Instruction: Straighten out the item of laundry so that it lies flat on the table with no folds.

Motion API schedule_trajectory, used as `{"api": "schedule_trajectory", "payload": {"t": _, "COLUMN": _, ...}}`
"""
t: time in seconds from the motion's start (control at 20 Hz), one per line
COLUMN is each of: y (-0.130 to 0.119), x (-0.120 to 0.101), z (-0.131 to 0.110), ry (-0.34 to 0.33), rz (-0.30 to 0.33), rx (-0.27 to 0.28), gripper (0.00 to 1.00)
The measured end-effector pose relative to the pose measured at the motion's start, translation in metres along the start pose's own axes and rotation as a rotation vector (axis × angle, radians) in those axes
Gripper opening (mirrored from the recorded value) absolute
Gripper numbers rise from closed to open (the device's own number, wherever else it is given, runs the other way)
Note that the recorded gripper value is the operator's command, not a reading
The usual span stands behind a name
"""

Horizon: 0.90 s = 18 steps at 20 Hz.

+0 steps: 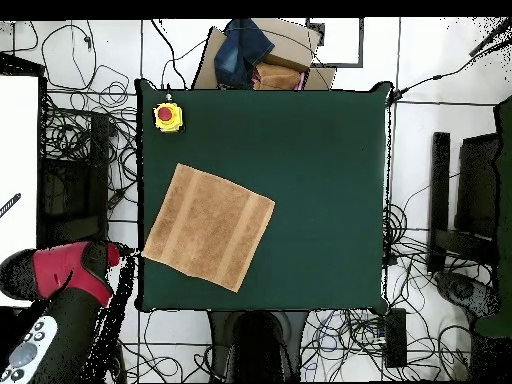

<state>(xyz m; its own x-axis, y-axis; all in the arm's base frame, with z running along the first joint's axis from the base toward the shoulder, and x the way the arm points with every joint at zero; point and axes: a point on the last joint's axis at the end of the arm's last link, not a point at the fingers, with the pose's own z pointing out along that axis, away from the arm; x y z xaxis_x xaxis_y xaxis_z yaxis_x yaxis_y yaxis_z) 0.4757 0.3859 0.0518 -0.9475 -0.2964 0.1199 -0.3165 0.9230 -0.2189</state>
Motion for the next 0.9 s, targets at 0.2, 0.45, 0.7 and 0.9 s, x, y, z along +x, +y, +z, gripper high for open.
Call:
{"api": "schedule_trajectory", "payload": {"t": 0.2, "y": 0.0, "x": -0.003, "z": 0.005, "ry": -0.022, "rz": 0.003, "rx": -0.004, "gripper": 1.0}}
{"api": "schedule_trajectory", "payload": {"t": 0.45, "y": -0.003, "x": 0.0, "z": 0.011, "ry": -0.037, "rz": 0.007, "rx": 0.001, "gripper": 1.0}}
{"api": "schedule_trajectory", "payload": {"t": 0.7, "y": -0.005, "x": 0.006, "z": 0.016, "ry": -0.027, "rz": 0.011, "rx": 0.003, "gripper": 1.0}}
{"api": "schedule_trajectory", "payload": {"t": 0.9, "y": -0.009, "x": 0.01, "z": 0.022, "ry": -0.009, "rz": 0.023, "rx": -0.013, "gripper": 1.0}}
